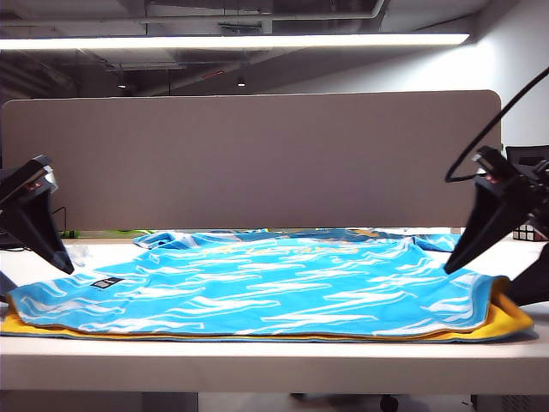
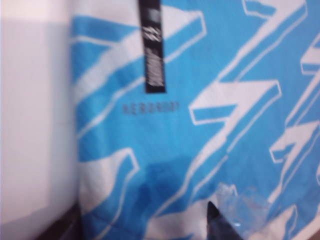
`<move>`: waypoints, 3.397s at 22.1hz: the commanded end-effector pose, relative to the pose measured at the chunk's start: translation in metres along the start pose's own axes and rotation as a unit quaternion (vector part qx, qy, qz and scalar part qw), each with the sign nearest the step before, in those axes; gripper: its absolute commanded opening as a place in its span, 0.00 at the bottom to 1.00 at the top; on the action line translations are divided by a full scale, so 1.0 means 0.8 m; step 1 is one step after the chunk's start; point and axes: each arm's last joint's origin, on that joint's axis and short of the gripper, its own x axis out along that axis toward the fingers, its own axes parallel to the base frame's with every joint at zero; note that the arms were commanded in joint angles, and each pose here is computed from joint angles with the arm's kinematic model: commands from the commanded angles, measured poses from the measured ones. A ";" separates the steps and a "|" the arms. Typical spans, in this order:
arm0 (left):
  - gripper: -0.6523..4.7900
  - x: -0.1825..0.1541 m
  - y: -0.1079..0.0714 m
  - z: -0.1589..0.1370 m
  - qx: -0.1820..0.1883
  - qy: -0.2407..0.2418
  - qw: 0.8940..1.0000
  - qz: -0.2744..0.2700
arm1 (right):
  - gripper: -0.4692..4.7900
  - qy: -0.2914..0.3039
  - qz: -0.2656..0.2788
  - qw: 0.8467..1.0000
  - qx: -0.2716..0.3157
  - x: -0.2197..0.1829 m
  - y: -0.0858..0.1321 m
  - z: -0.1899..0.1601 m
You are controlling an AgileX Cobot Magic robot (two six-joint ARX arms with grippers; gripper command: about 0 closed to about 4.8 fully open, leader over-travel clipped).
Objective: Fold the bottom side of the soccer jersey horizontally towards the center, about one-third of the way, then fold the sleeve back towards the center, creating a straight line along the edge of the the soccer jersey, and finally fold the bottom of the soccer jersey up towards the top, creating a neat rectangle.
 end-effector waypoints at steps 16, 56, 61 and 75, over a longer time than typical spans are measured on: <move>0.11 0.014 -0.010 -0.024 -0.013 0.065 0.998 -0.011 | 0.08 0.053 -0.024 0.998 0.016 0.013 0.013 -0.020; 0.28 -0.081 -0.071 0.048 0.009 -0.291 0.956 -0.022 | 0.23 -0.242 0.045 0.965 -0.084 -0.071 0.111 0.091; 0.88 -0.070 -0.034 0.079 0.006 -0.283 0.959 -0.004 | 0.67 -0.216 0.042 0.974 -0.048 -0.074 0.077 0.142; 0.88 -0.116 0.069 0.063 -0.120 -0.311 0.938 0.095 | 0.67 -0.215 -0.077 0.970 0.079 -0.151 -0.046 0.108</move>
